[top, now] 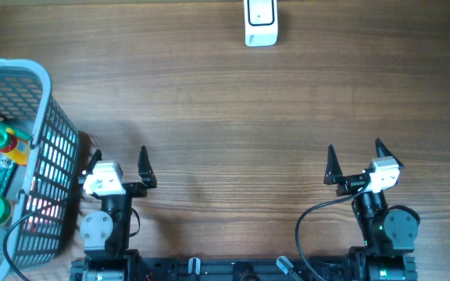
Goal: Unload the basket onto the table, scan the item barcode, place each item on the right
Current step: 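Move the left gripper over the grey basket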
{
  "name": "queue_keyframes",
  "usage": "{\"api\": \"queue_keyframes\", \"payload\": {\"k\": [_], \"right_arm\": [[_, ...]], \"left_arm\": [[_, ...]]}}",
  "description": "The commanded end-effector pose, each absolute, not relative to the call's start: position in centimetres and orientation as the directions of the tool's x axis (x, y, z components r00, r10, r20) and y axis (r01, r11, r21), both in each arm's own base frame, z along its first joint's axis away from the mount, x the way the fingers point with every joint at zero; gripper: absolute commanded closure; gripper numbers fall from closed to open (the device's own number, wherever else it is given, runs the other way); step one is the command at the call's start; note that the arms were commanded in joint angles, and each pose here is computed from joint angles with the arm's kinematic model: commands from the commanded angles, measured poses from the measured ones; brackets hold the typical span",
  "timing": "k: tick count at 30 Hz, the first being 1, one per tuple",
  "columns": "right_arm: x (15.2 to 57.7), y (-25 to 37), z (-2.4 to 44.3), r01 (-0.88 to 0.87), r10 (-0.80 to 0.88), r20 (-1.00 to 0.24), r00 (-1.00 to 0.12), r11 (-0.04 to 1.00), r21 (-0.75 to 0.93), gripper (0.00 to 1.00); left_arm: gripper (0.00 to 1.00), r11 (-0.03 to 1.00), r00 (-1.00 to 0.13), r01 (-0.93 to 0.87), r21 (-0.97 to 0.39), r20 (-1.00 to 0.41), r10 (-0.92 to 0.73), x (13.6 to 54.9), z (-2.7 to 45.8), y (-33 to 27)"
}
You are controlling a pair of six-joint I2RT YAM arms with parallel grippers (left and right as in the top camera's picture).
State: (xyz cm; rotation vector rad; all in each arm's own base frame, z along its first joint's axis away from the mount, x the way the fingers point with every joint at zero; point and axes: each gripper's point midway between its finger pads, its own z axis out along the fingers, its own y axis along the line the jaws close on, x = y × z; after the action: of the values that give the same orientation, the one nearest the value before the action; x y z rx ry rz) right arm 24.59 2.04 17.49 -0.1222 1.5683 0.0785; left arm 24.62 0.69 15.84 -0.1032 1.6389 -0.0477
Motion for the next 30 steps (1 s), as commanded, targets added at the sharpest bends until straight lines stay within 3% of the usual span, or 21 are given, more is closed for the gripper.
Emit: {"api": "queue_keyframes", "payload": {"k": [1,24,27,30], "right_arm": [[24.6,2.0,17.4,-0.123,-0.023,-1.000,-0.002,0.992,-0.023,0.00],[24.6,2.0,17.4,-0.123,-0.023,-1.000,-0.002,0.992,-0.023,0.00],[24.6,2.0,17.4,-0.123,-0.023,-1.000,-0.002,0.992,-0.023,0.00],[24.6,2.0,17.4,-0.123,-0.023,-1.000,-0.002,0.992,-0.022,0.00]], "left_arm": [[0.00,0.997,-0.084,-0.018,-0.079,-0.993,-0.080,24.7,15.4,0.3],[0.00,0.997,-0.085,-0.011,-0.077,-0.993,-0.078,24.7,15.4,0.2],[0.00,0.946,-0.094,0.298,-0.131,-0.990,-0.108,23.8,16.4,-5.2],[0.00,0.917,-0.075,0.302,-0.259,-0.966,-0.249,23.1,21.1,-5.2]]}}
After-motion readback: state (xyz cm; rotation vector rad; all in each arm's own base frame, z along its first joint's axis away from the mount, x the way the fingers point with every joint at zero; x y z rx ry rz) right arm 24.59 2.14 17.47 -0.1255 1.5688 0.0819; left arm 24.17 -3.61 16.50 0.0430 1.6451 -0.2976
